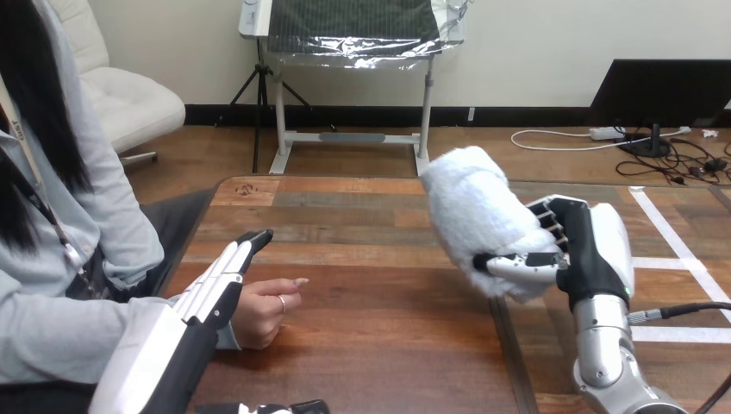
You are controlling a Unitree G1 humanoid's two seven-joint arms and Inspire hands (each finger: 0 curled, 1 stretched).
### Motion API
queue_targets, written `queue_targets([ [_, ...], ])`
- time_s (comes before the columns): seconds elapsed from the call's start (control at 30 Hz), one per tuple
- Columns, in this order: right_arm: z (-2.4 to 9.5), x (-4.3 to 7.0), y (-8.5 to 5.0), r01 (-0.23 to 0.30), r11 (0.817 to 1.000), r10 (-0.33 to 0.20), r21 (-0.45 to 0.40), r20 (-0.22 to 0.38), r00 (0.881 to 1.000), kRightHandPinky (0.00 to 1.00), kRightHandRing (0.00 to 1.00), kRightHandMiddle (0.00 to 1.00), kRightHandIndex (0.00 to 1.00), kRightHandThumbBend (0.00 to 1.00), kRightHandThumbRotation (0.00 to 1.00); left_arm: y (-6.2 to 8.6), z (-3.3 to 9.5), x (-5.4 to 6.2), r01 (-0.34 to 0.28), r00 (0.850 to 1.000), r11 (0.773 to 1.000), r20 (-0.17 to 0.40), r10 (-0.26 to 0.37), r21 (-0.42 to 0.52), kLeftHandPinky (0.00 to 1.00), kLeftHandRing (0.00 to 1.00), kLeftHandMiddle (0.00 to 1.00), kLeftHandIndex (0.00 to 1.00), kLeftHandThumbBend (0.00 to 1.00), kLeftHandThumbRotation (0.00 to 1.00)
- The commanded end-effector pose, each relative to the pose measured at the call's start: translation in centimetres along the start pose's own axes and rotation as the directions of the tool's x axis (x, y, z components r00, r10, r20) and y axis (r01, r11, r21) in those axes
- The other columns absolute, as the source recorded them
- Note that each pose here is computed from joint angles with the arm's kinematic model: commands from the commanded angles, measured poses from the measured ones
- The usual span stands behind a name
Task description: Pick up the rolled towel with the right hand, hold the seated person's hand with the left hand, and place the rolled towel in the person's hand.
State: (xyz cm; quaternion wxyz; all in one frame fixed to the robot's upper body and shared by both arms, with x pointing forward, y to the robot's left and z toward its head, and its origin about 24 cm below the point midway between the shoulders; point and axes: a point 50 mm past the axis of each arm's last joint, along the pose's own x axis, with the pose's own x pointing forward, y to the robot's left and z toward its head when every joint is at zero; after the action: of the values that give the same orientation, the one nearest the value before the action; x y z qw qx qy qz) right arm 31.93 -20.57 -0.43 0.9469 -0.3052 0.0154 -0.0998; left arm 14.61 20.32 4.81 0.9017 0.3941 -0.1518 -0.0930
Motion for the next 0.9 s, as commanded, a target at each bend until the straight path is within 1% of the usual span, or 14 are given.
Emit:
queue_targets([
  [0.0,3.7,1.7,-0.7,0.062,0.994,-0.076,0.090,0.160,0.984,0.34,0.39,0.46,0.47,0.84,0.00,1.9,0.6,1.7,-0.018,0.998,0.995,0.066,0.012,0.095,0.90,0.94,0.97,0.97,1.00,0.42],
  [0.23,4.1,1.5,-0.4,0.061,0.993,-0.081,0.105,0.199,0.977,0.31,0.36,0.44,0.46,0.84,0.00,3.1,-0.1,2.2,0.015,0.999,0.988,0.049,-0.023,0.154,0.85,0.92,0.94,0.95,1.00,0.39],
  [0.37,4.2,1.4,-0.3,0.054,0.990,-0.081,0.127,0.213,0.974,0.31,0.35,0.43,0.46,0.84,0.00,4.0,-0.4,2.6,0.028,0.999,0.979,0.039,-0.036,0.204,0.83,0.91,0.93,0.94,1.00,0.39],
  [0.47,4.3,1.3,-0.2,0.053,0.988,-0.083,0.142,0.220,0.972,0.30,0.35,0.42,0.46,0.85,0.00,4.5,-0.6,2.8,0.036,0.998,0.972,0.033,-0.044,0.231,0.81,0.90,0.92,0.93,1.00,0.37],
  [0.5,4.4,1.3,-0.2,0.050,0.987,-0.083,0.149,0.222,0.971,0.30,0.35,0.42,0.46,0.84,0.00,4.7,-0.6,2.9,0.038,0.998,0.971,0.030,-0.047,0.236,0.80,0.89,0.92,0.92,1.00,0.35],
  [0.63,4.5,1.1,-0.1,0.046,0.985,-0.084,0.164,0.236,0.968,0.30,0.34,0.41,0.45,0.84,0.00,5.3,-0.8,3.2,0.043,0.998,0.964,0.030,-0.053,0.262,0.80,0.89,0.91,0.91,1.00,0.30],
  [0.77,4.6,1.0,-0.1,0.044,0.983,-0.090,0.181,0.256,0.963,0.29,0.34,0.41,0.45,0.84,0.00,6.1,-1.1,3.7,0.057,0.997,0.945,0.026,-0.069,0.322,0.79,0.87,0.90,0.89,1.00,0.27],
  [0.87,4.7,0.9,0.0,0.047,0.982,-0.096,0.184,0.266,0.959,0.28,0.33,0.40,0.45,0.84,0.00,6.7,-1.2,4.1,0.072,0.996,0.935,0.019,-0.084,0.347,0.78,0.87,0.89,0.88,1.00,0.27],
])
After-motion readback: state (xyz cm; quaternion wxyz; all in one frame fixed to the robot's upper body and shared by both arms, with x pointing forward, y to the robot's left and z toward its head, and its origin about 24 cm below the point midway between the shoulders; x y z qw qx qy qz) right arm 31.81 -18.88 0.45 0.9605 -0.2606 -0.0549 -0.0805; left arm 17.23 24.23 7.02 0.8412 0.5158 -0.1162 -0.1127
